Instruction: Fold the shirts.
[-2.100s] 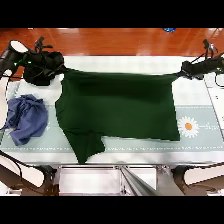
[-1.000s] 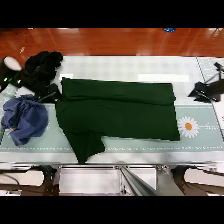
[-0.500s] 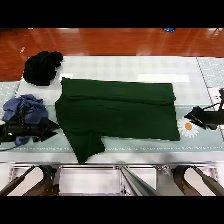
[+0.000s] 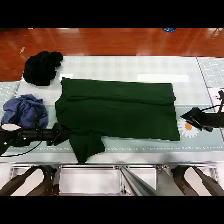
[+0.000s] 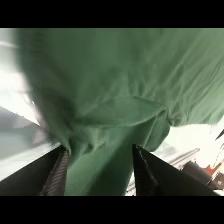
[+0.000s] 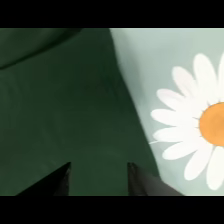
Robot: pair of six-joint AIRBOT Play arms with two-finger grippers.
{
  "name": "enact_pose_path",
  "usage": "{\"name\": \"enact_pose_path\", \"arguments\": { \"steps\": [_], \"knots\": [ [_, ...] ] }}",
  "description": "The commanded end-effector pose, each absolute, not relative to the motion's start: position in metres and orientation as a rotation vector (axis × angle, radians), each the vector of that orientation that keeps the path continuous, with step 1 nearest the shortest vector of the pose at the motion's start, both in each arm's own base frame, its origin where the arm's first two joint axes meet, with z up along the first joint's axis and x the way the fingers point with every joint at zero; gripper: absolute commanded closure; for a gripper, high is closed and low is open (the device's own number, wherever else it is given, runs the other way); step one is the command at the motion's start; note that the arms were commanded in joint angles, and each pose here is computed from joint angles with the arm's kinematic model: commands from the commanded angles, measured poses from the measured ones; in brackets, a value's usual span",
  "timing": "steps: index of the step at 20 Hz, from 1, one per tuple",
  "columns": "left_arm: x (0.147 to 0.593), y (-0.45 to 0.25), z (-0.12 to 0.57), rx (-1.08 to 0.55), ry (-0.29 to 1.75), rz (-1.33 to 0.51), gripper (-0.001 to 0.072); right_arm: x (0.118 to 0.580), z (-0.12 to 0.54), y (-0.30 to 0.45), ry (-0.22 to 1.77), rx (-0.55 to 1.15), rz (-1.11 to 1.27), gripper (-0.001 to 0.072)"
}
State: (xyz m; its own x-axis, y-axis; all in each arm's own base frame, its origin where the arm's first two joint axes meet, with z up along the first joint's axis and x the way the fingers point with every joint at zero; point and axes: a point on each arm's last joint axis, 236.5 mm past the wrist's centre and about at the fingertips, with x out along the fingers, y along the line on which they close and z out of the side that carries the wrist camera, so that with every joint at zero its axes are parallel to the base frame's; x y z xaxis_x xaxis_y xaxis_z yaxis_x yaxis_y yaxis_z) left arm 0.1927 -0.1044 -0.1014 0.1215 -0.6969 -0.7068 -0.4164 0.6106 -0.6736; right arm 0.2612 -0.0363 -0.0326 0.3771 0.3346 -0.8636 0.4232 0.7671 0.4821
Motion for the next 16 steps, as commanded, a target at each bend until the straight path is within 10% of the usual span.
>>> {"name": "enact_pose_path", "arguments": {
  "steps": [1,2,16],
  "knots": [
    [0.186,-0.116,-0.112,-0.910,1.544,-0.273,0.0398,0.245,-0.036,-0.063,1.221,0.817,-0.171,0.0302],
    [0.188,-0.116,-0.113,-0.906,1.537,-0.267,0.0669,0.225,-0.045,-0.080,1.265,0.832,-0.262,0.0306],
    [0.209,-0.110,-0.111,-0.910,1.455,-0.244,0.0687,0.165,-0.099,-0.027,1.517,1.070,-0.182,0.0305]
  ]
}}
